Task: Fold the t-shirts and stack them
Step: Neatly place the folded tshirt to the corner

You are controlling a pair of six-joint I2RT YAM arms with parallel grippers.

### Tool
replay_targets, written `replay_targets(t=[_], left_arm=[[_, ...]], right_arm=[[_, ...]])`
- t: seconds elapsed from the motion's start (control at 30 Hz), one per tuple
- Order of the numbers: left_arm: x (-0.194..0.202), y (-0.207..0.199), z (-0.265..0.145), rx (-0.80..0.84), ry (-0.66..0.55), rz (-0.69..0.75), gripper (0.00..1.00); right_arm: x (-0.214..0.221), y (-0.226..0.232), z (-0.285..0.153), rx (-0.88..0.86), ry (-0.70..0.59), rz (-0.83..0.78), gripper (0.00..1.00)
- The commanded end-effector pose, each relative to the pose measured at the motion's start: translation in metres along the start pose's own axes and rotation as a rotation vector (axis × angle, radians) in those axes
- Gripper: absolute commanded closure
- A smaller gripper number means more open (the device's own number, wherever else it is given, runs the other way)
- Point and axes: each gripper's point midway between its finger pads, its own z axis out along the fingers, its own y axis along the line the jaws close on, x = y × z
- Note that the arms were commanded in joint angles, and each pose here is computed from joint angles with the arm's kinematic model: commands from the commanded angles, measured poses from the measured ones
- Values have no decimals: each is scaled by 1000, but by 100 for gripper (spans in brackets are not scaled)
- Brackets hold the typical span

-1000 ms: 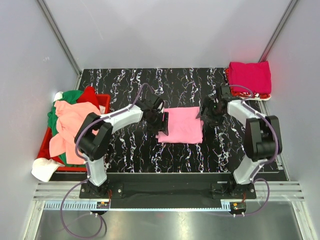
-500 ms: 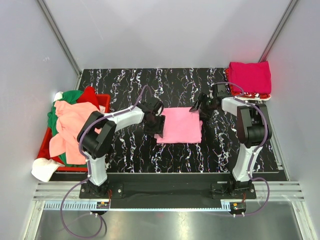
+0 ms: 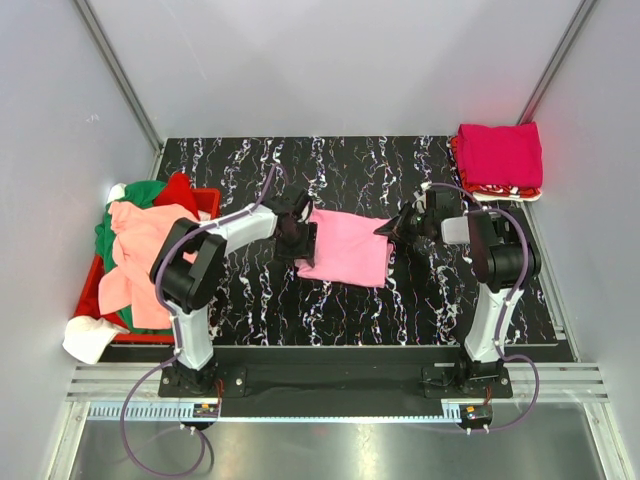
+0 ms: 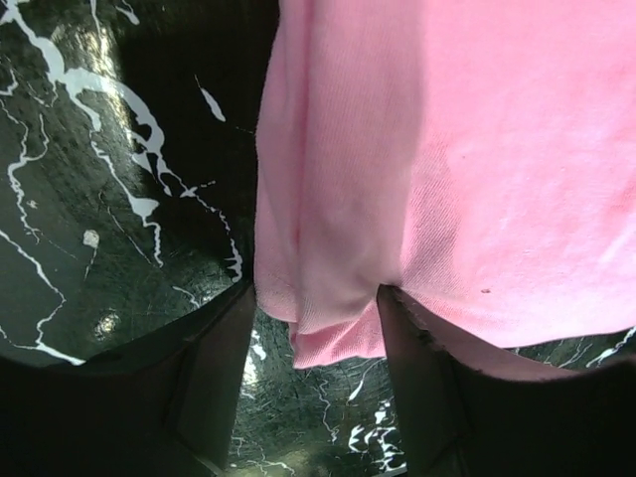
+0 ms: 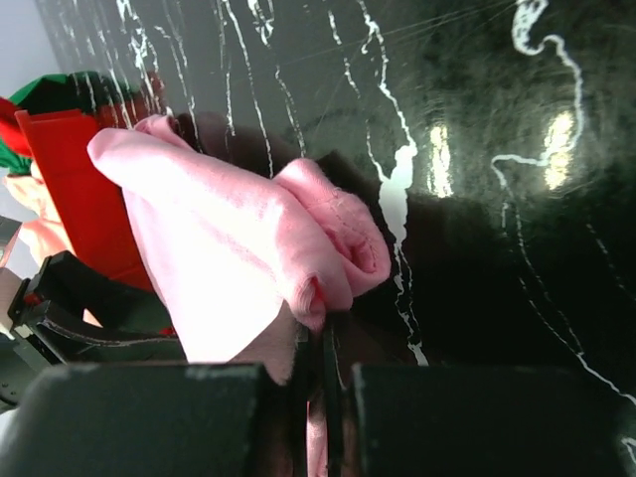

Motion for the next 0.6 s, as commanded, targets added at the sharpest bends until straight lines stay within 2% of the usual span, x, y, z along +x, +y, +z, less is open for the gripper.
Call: replay_targets(t=[0.0,0.07,0.17,0.23,0.3,0.43,0.5,0.57], left_arm=[[-3,1,-27,-18,-22,29,36],[-10,-4,-55,-8,-70,56,34],[-5,1,-97,-39,-105,92,33],[0,5,-123,-45,-150,111,33],[14,17,-132,-75,-155,114,33],[37,21,-164,-15,-265,125,33],[50,31,-161,-20,-286,129,34],[52,41,-171,-47,-357,135,34]], right_arm=[[12,-9,1,3,7,-44,100],[-1,10,-13,-1,-31,-121,100],[-5,3,-46,192,-24,-204,100],[-28,-4,-68,340,-95,-318,100],[-40,-15,-100,505,-141,-394,100],[-70,-21,-144,721,-260,-493,100],[-87,-23,-161,810,-310,-549,100],[-104,-23,-168,869,-327,-595,100]])
